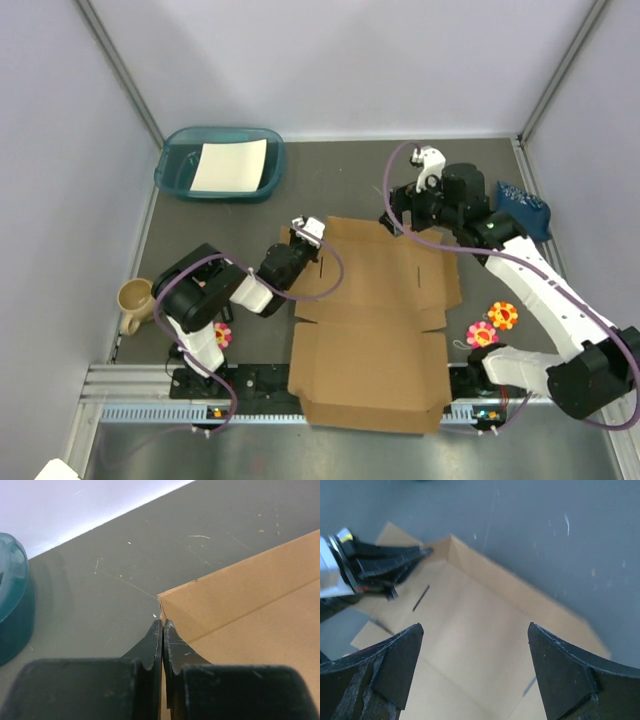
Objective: Fold the paper box
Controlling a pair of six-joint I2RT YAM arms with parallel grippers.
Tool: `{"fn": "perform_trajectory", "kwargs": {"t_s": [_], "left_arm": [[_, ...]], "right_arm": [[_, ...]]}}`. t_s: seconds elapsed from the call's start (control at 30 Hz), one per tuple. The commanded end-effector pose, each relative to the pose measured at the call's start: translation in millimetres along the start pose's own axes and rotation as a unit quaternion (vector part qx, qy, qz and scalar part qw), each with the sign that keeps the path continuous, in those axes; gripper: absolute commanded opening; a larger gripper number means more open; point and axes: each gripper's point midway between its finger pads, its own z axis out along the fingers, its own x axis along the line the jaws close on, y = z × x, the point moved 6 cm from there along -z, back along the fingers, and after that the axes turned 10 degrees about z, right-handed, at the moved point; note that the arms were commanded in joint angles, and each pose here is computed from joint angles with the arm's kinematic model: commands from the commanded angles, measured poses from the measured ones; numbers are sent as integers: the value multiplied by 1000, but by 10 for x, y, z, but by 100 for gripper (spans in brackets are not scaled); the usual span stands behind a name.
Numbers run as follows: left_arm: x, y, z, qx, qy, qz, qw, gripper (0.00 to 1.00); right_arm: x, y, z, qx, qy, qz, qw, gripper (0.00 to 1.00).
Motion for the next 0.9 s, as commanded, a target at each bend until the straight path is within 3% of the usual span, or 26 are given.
{"fn": "perform_trajectory", "kwargs": {"t_s": [0.0,0.1,0.3,0.87], "left_arm": [[104,652,-51,-176,16,-7,984,0],[55,685,-117,-187,-13,-8,982,0],[42,698,-198,-191,-25,1,981,0],[-12,738,-418,-201,-56,-2,978,0]], "right_arm": [[188,346,247,-117,83,-105,984,87],[93,336,515,-143,83,-153,974,89],[98,119,901,-28,145,-200,969,87],[2,-544,1550,86,170,-186,964,76]]}}
